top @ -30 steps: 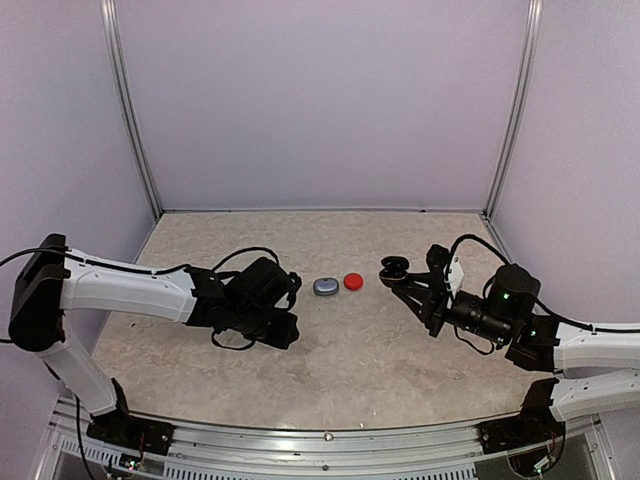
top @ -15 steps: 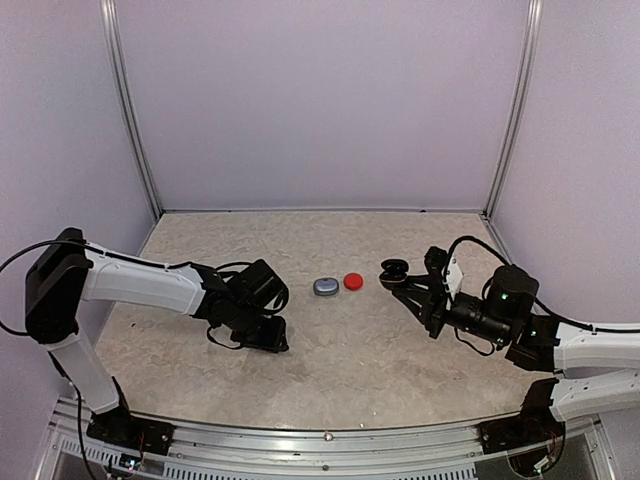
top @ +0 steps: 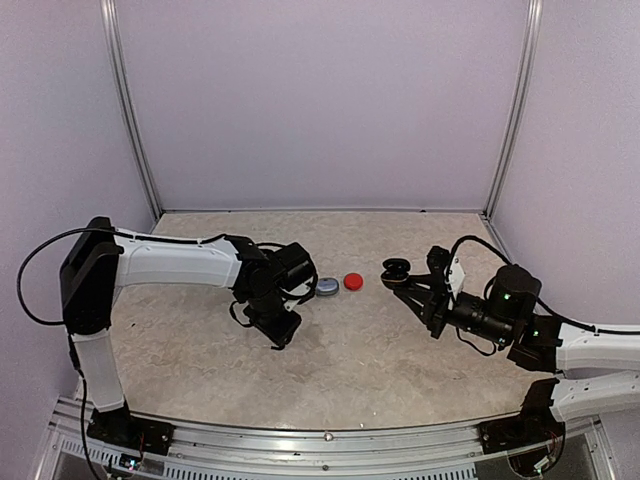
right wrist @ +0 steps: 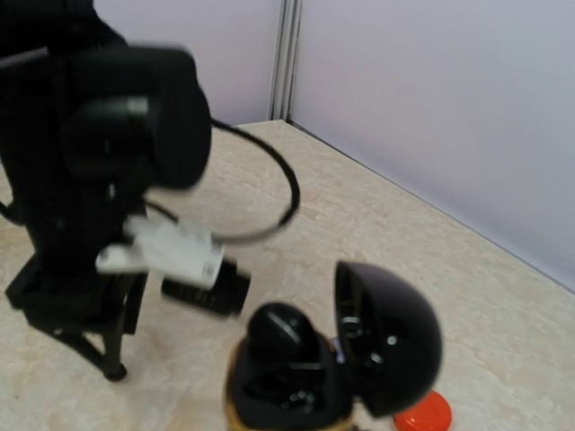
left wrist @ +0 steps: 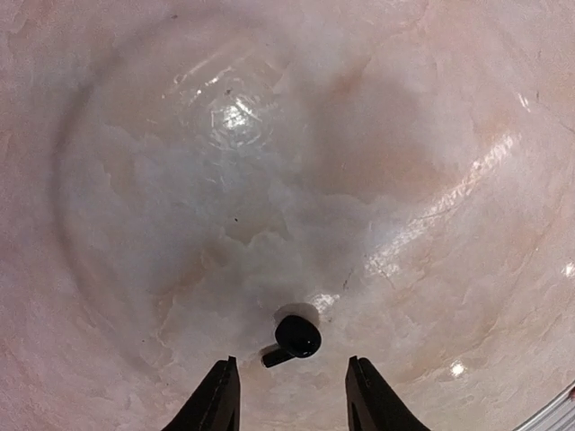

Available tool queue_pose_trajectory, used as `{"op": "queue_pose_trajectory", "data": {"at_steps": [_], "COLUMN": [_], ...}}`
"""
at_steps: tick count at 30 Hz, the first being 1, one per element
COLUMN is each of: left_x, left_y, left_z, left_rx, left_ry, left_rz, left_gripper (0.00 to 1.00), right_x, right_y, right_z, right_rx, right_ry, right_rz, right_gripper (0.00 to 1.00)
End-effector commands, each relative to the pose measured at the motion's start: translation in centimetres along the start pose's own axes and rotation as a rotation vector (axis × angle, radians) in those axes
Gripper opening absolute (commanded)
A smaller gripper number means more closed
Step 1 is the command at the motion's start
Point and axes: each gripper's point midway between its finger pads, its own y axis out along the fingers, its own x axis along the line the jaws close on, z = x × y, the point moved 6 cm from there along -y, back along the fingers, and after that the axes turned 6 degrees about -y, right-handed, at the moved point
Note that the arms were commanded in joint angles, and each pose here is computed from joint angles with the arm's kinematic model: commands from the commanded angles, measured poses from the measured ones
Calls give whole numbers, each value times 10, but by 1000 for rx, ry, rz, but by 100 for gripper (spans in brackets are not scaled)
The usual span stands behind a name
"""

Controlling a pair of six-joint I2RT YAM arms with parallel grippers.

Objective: Insert the wireless bluetooth earbuds into the charging case
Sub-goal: Pick up the right earbud from the center of the board.

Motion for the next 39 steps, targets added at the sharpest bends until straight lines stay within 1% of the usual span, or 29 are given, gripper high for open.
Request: {"op": "queue_pose_trajectory", "data": {"at_steps": [1,4,8,11,18,24,33,39], "left_x": [-1,-2,-1,-2,-6,0,13,20], "left_y": [8,12,14,17,23,28,30,33], "left_z": [13,9,4,2,-7,-10,-12,-9], "left_rx": [132,137,127,121,105,118,132,157], "left_ry": [214,238,256,295,331,305,241,191], "left_rz": [-101,-84,-110,-114,-100,-98,-71,-42], "left_gripper": [41,40,39,38,37,36,29,30], "right_x": [-6,-5,-5,-5,-5,-5,-5,-6], "right_y": [-3,-3,-4,-4,-4,-6,-5,-5], "right_z": [-6,-5,-6,-5,-4,-3,-2,-3], "right_rx": [-23,-21,-25,-22,-23,-21,-17,-17], "right_ry": [0,5,4,1,1,-1,-5,-5], "right_rz": [28,25,27,25,27,33,34,34], "right_gripper": [0,0,0,0,0,0,0,0]}}
